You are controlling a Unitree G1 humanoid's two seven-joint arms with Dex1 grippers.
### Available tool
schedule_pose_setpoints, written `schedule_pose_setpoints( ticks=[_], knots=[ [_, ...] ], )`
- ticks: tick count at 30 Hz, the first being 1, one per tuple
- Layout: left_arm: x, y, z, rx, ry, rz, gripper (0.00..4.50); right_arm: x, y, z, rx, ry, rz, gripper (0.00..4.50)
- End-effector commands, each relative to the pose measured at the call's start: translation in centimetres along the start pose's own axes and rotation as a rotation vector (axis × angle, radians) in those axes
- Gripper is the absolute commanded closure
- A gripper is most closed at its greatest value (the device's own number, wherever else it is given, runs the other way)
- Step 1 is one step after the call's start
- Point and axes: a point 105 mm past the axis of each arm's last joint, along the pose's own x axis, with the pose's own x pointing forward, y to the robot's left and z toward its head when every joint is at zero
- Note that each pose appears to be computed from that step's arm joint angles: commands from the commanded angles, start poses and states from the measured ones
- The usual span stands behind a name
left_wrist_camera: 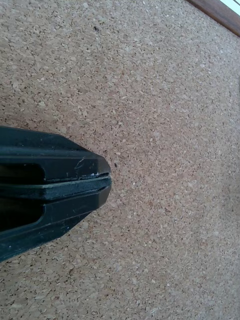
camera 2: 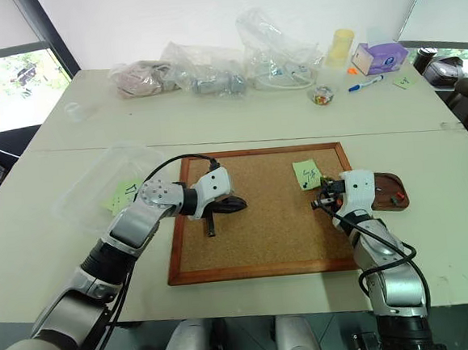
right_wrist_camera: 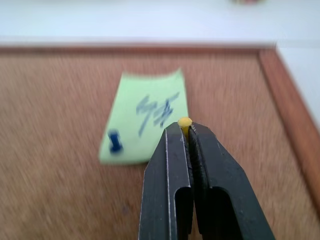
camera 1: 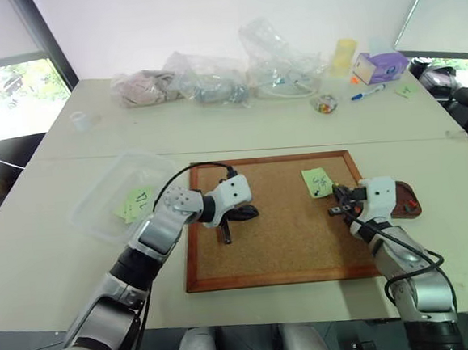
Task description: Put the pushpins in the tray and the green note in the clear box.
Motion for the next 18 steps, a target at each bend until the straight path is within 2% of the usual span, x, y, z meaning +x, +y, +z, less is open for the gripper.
schedule_pose_setpoints(
  ticks=[1, 7, 10, 14, 18],
  knots=[
    [0.5, -0.7, -1.7, -0.030, 0.064, -0.020, 4.50, -0.4, -1.4, 2.7, -0.017, -0.107, -0.055, 4.48],
    [0.6, -0.7, -1.7, -0.030, 0.066, -0.021, 4.50, -0.7, -2.0, 3.0, 0.005, -0.123, -0.081, 4.48],
    [0.6, -0.7, -1.7, -0.029, 0.066, -0.021, 4.50, -1.4, -4.2, 3.3, -0.012, -0.130, -0.181, 4.48],
    [0.6, -0.7, -1.7, -0.028, 0.065, -0.023, 4.50, -2.6, -7.8, 2.0, -0.076, -0.051, -0.338, 4.48],
    [0.6, -0.7, -1.7, -0.027, 0.063, -0.026, 4.50, -3.0, -8.9, 0.7, -0.088, 0.018, -0.375, 4.48]
  ],
)
